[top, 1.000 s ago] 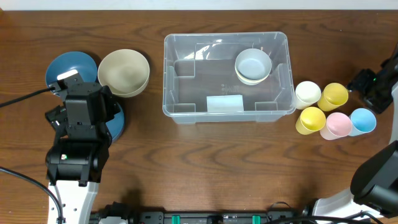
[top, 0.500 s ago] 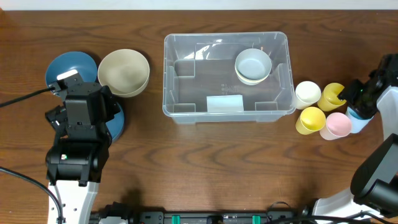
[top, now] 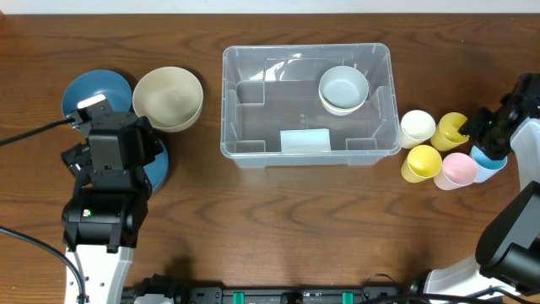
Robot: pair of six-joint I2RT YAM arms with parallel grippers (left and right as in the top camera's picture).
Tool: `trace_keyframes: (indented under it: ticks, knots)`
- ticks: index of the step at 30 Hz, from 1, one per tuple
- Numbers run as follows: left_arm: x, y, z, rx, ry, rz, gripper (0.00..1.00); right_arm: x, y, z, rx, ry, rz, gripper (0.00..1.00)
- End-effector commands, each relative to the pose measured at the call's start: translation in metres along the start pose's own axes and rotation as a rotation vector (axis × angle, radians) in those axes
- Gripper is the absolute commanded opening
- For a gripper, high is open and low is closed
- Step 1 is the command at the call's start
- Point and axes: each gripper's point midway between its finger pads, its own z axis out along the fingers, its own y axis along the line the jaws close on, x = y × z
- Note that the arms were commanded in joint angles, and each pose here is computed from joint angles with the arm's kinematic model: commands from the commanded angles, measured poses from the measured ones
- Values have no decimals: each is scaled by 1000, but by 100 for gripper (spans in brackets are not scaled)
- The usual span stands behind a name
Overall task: Pack container
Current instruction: 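Grasp the yellow cup with the right gripper and lift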
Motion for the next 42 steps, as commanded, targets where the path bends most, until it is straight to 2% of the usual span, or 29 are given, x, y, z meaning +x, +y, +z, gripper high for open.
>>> trace_keyframes:
  ticks: [1,13,24,33,42]
  knots:
    - [-9,4,-3,-16,-22,-23,98,9,9,3,-47,40,-12,55]
    - [-9,4,-3,-16,-22,-23,98,12,14,-19,-57,88,-7,55]
    - [-9,4,-3,-16,-22,-23,98,-4,22,-64,-92,-32,-30,56]
    - [-9,4,-3,-16,-22,-23,98,-6,13,-49,-39,-17,-43,56]
    - [-9,4,-3,-16,-22,-23,98,-5,12,-7,-26,41,-45,54]
